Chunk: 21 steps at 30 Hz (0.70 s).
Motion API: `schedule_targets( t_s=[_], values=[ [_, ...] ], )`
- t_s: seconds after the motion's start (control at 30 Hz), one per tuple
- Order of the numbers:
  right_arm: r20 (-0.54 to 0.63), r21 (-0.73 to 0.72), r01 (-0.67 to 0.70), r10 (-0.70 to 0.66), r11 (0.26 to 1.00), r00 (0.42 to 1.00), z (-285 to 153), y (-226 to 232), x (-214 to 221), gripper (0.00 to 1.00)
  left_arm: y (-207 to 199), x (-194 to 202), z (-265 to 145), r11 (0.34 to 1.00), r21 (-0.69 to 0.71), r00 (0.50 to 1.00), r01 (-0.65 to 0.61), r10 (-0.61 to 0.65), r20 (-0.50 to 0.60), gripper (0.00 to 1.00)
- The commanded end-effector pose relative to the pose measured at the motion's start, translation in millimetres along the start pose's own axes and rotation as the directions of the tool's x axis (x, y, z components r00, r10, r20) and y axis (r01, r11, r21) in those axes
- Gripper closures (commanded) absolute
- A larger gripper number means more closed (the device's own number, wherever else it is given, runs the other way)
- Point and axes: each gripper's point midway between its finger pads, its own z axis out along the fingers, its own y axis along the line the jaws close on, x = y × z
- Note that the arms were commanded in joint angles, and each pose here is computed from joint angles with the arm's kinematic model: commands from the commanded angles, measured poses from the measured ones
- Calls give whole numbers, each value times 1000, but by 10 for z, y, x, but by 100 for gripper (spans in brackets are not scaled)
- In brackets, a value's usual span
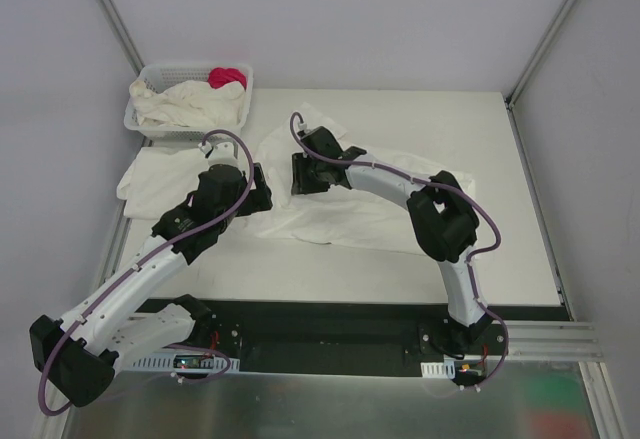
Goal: Fold and stack the t-shirts
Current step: Fold the flattened tshirt in 1/3 of the way
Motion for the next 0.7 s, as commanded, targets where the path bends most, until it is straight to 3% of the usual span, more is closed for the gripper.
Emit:
schedule_targets(
  t_s=[0.0, 0.67],
  values=[
    [12, -61, -9, 10, 998, 1000, -41, 208, -12, 58, -90, -55, -21, 999, 36, 1000, 2, -3, 23, 18],
    [-8, -58, -35, 34, 998, 999, 137, 77, 121, 58, -84, -96, -93, 999, 50, 999, 11, -13, 44, 18]
  ],
)
